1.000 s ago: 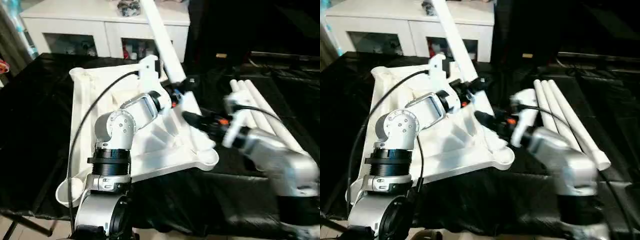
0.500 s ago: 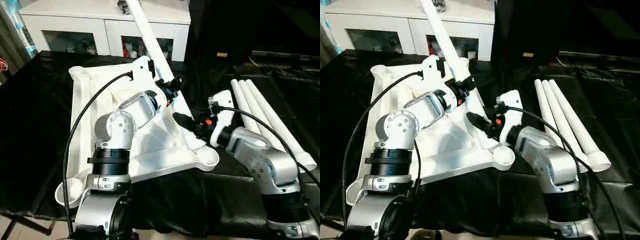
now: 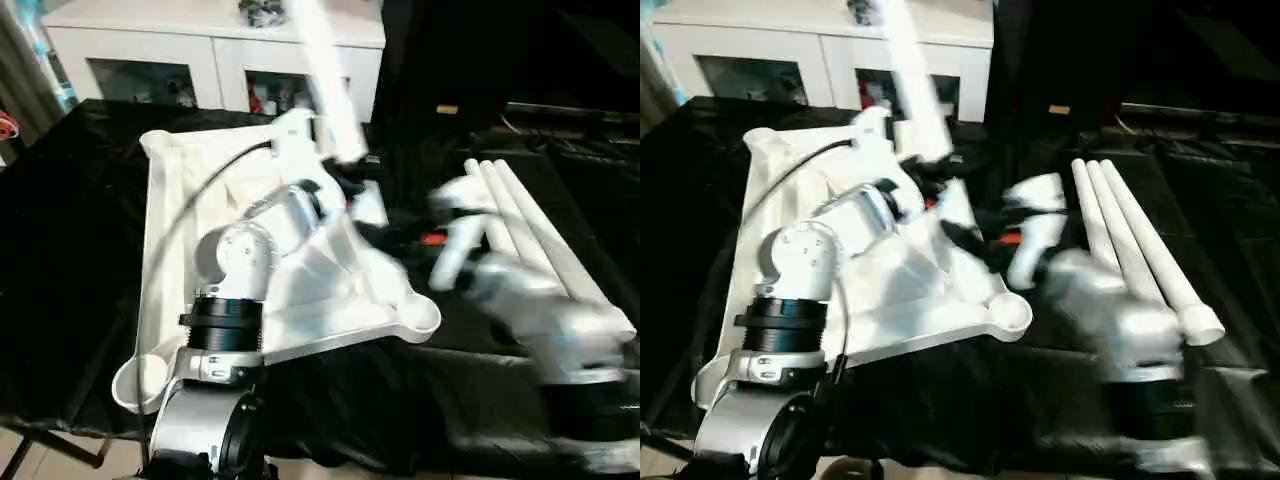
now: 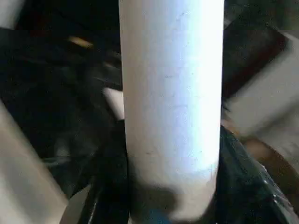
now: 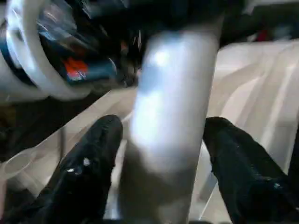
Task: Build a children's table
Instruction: Pick table leg
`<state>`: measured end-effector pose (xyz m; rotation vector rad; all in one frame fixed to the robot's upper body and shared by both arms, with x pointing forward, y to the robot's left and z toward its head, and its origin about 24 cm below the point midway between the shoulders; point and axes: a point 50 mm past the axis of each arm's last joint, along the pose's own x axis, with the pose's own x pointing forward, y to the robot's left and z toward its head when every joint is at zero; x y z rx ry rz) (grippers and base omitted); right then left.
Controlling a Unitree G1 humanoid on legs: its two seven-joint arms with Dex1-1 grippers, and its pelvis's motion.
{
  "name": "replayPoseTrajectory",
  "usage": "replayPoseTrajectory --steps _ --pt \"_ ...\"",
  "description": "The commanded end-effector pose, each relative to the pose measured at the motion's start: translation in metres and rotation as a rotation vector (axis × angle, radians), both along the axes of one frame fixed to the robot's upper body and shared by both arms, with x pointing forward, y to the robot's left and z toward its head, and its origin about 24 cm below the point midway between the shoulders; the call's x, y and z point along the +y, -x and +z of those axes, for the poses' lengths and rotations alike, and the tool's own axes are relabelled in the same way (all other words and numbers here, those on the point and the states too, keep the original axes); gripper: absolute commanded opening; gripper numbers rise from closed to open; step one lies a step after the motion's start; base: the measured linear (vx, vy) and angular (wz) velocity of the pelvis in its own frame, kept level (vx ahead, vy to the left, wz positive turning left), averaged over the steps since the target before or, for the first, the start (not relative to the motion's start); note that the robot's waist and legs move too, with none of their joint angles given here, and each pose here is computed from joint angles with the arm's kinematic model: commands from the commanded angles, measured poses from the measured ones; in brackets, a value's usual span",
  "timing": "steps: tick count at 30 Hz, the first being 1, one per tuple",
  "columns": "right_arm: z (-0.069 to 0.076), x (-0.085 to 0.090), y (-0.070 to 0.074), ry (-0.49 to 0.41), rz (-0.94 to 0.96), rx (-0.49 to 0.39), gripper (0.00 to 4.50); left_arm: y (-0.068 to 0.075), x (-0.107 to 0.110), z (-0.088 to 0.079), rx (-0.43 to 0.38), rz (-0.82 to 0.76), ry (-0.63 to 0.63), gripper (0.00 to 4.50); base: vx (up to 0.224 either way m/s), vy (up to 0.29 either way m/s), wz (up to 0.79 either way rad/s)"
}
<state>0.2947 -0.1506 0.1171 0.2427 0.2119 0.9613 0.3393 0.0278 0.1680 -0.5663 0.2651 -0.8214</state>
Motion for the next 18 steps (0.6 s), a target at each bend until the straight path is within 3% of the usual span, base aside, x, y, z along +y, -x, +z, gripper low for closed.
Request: replayPoseTrajectory --steps 1,14,15,18 --pt "0.001 -0.003 0.003 -0.025 0.06 0.022 3.32 0.007 -0.003 0.007 -0.046 -0.108 0.03 1.89 0.0 0.0 0.0" --pt "0.012 -0.012 0.023 -0.051 0.373 0.076 3.49 0.03 -0.001 0.029 -0.161 -0.516 0.201 1.87 0.0 0.0 0.0" --pt "0.013 -0.012 0.023 -0.057 0.386 0.082 3.2 0.031 0.0 0.03 -0.158 -0.537 0.211 1.87 0.0 0.0 0.0" --pt "0.013 -0.012 0.024 -0.067 0.398 0.091 3.07 0.033 0.0 0.03 -0.169 -0.565 0.211 1.86 0.0 0.0 0.0"
